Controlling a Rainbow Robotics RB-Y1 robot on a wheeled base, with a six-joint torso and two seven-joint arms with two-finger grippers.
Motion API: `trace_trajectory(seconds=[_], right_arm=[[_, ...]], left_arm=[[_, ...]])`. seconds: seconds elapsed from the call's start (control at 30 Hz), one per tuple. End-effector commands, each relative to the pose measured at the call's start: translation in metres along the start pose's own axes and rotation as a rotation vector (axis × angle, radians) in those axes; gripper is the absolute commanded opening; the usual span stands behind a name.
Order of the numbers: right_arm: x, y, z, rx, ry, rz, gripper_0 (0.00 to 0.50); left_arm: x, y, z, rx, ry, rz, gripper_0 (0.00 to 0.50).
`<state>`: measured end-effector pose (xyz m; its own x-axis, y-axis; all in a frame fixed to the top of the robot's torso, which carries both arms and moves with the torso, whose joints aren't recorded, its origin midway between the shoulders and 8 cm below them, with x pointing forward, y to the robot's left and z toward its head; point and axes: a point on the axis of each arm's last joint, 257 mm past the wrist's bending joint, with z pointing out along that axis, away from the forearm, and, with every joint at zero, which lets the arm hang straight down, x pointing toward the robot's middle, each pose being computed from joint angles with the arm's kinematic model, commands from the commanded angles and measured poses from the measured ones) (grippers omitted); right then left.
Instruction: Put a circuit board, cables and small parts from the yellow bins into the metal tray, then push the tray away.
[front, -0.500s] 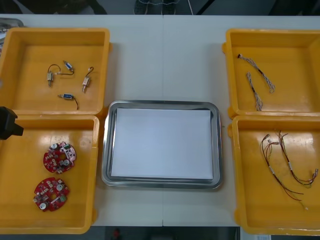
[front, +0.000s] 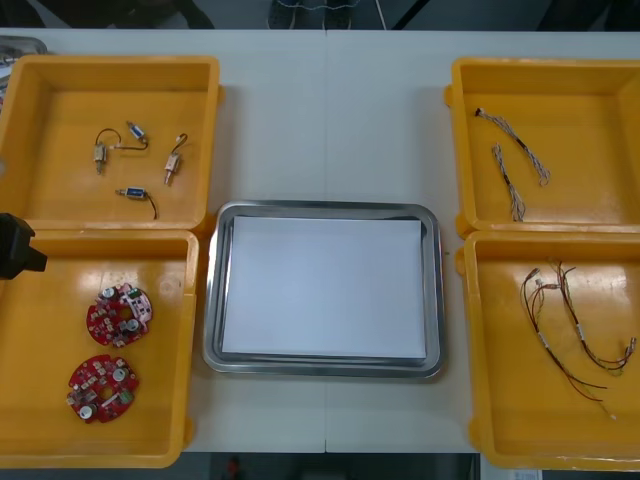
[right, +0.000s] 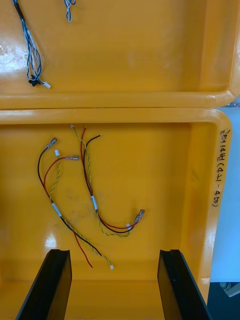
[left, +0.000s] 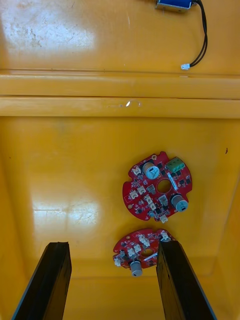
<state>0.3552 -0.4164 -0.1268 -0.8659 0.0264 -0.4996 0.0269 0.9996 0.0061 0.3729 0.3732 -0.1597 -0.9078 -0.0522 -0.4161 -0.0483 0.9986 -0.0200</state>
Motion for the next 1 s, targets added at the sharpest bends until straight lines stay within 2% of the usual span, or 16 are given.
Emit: trace_trajectory(seconds=[0.03,1.0], right_arm=[[-0.01,-0.0028,-0.0103,0.031,-0.019,0.002,0.5],[-0.01,-0.0028,-0.0103,0.031,-0.019,0.002,0.5]], left_arm=[[-0.0179,0.0059,-0.018,-0.026,-0.055,-0.047,0.5],[-0.0179,0.0059,-0.018,-0.026,-0.055,-0.047,0.5]])
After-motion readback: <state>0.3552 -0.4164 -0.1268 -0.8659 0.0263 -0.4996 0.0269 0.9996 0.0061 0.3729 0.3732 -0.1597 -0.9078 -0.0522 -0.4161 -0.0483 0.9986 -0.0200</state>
